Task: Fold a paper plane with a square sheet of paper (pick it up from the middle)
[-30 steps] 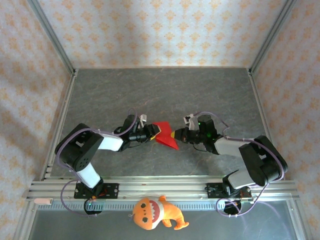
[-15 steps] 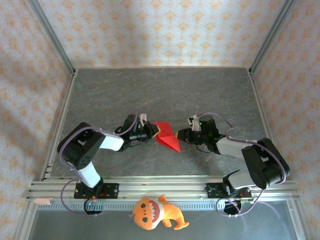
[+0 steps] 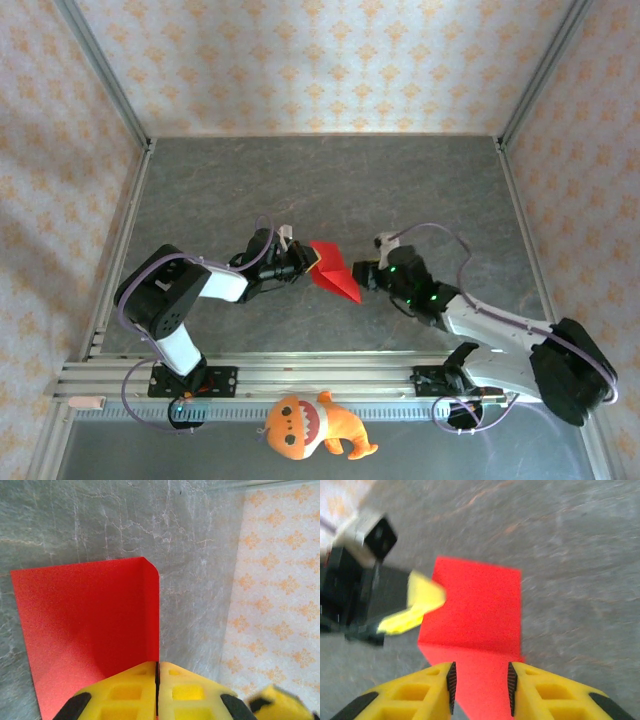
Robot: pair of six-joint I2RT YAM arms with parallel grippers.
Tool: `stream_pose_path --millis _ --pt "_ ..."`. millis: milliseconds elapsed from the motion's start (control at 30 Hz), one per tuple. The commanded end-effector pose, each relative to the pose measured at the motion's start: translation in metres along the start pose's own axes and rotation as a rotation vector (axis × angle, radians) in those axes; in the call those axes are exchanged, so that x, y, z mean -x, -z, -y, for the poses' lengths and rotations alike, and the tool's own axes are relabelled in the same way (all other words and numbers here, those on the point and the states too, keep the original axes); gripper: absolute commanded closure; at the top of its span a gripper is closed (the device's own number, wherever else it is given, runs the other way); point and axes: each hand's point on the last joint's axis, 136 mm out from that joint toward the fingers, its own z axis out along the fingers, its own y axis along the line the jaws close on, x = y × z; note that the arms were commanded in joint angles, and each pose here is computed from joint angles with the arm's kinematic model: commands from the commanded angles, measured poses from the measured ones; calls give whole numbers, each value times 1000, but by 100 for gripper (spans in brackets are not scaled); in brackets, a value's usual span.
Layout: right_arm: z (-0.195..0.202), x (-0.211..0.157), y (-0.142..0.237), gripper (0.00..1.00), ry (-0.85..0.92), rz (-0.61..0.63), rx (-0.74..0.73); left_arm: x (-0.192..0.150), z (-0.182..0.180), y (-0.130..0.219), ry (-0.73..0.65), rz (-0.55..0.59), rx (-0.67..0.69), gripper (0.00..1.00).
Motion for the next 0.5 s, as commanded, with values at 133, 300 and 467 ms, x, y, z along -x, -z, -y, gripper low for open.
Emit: stream_pose_path --millis 133,300,467 --pt "8 -21 -12 66 345 33 -274 9 30 0 -45 36 -45 91" --pt "-5 -31 -18 66 471 43 -305 11 31 -1 -51 38 -39 91" --pt "-4 -40 -23 66 518 38 -348 12 32 -1 -54 40 -35 91"
